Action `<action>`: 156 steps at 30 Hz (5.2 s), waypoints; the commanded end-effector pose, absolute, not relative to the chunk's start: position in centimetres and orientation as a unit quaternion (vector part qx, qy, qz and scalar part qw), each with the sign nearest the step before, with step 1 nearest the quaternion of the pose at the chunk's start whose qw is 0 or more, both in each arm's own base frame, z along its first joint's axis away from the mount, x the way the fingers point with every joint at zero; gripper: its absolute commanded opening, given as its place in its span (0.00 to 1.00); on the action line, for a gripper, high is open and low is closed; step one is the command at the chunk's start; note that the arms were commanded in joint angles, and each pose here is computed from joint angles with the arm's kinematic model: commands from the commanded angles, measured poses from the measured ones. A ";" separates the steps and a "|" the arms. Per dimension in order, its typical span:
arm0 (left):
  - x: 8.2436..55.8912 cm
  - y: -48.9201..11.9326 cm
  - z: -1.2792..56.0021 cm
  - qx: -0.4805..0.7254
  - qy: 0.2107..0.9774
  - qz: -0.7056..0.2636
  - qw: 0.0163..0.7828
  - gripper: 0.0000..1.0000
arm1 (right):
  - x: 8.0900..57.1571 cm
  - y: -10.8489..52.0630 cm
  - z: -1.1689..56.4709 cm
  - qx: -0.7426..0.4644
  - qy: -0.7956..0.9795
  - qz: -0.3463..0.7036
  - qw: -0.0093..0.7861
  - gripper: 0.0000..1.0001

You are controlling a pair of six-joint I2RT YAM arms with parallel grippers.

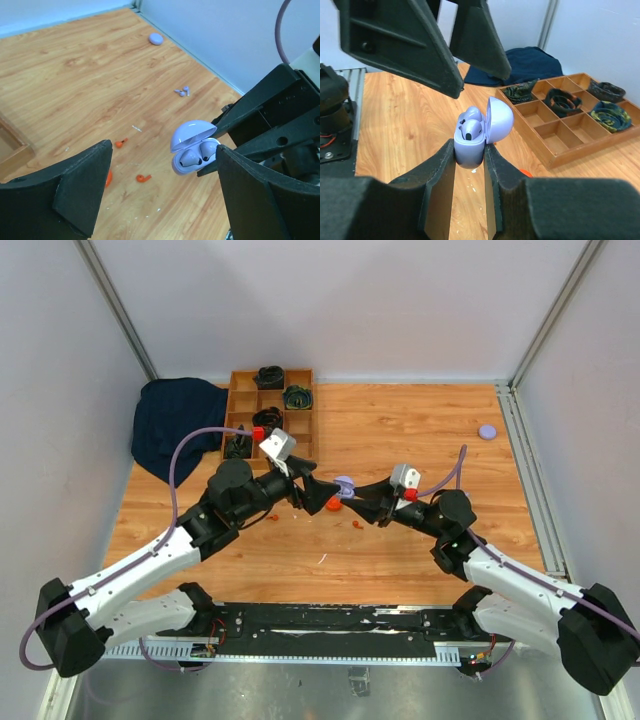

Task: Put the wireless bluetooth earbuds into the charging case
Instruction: Place the earbud in the charging case, then close the charging case, then place the charging case at the center of the board, then pick up the charging case at the center of the board.

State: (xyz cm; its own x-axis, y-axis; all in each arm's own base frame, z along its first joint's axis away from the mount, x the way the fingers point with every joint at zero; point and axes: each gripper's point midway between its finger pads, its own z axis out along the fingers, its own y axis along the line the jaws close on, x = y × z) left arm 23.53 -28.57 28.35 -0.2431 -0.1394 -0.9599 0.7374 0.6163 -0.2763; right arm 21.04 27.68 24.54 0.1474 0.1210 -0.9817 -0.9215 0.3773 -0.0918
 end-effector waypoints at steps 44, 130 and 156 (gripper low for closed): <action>18.7 -29.8 30.2 0.320 0.612 -0.590 0.419 0.71 | 19.4 28.7 23.2 -0.422 0.531 0.499 0.539 0.03; 28.9 -6.2 26.2 -0.069 0.769 -0.049 0.634 0.99 | 51.9 -14.7 8.6 0.060 0.927 -0.061 0.366 0.90; 29.5 -7.0 25.2 -0.052 0.780 -0.060 0.620 0.99 | 55.2 -15.5 3.1 0.046 0.937 0.004 0.347 0.62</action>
State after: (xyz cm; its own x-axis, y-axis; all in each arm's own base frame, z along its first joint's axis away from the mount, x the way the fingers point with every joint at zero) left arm 29.30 -6.94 24.72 -0.2422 -0.1460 -0.9592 -0.0150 0.9891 -0.1467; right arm 55.36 -14.78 3.02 -0.7484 0.0834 -0.6580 0.0835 0.9960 0.0313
